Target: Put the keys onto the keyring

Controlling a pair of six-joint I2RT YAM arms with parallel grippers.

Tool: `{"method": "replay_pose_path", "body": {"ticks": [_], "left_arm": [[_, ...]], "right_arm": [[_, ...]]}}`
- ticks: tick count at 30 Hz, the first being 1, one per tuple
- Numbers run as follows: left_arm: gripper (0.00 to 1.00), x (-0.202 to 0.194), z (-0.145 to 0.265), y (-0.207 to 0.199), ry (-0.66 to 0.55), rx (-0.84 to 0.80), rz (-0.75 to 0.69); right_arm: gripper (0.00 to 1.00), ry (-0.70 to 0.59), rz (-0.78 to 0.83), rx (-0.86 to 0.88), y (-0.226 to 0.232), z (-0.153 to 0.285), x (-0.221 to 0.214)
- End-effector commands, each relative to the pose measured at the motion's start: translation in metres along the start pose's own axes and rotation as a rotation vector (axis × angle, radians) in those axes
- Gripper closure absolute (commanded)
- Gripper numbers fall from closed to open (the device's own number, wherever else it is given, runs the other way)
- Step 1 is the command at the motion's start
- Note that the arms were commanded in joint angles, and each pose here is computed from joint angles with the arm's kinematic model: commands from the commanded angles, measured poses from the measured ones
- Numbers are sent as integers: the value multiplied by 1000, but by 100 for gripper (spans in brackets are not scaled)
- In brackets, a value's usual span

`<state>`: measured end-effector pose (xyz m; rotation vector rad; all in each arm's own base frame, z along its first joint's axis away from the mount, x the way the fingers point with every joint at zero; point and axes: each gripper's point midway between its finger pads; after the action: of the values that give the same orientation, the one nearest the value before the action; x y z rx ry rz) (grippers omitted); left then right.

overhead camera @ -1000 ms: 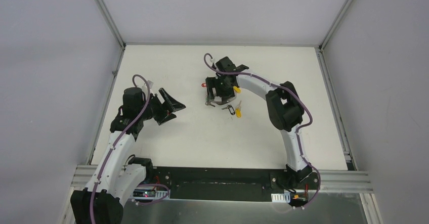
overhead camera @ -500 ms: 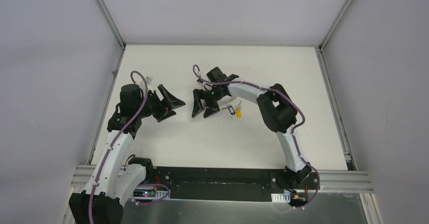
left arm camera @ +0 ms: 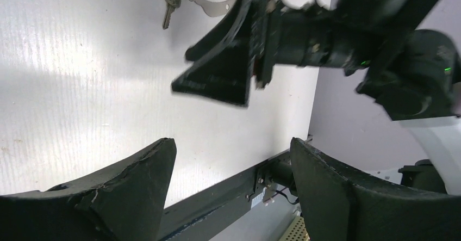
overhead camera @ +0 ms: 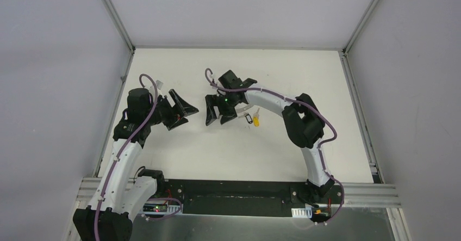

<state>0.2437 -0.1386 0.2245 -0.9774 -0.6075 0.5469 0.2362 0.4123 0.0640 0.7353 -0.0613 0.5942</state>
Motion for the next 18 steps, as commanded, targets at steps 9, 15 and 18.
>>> {"method": "replay_pose_path", "body": {"ticks": [9,15,18], "left_arm": [[22,2,-2,5,-1,13,3],[22,-1,-2,7,3,14,10],[22,-1,-2,8,1,16,11]], "right_arm": [[17,-194,82,-421,-86,63,99],[17,-112,53,-492,-122,51,92],[17,-84,42,-482,-126,43,85]]}}
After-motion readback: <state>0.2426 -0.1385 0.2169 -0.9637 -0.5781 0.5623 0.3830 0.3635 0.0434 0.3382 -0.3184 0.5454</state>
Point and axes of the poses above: each gripper's point midway between its finger pads, its own z axis back along the fingers, its own y axis along the line the jaws close on, x = y × z, and after that the axes turned 9 degrees about z, right-handed
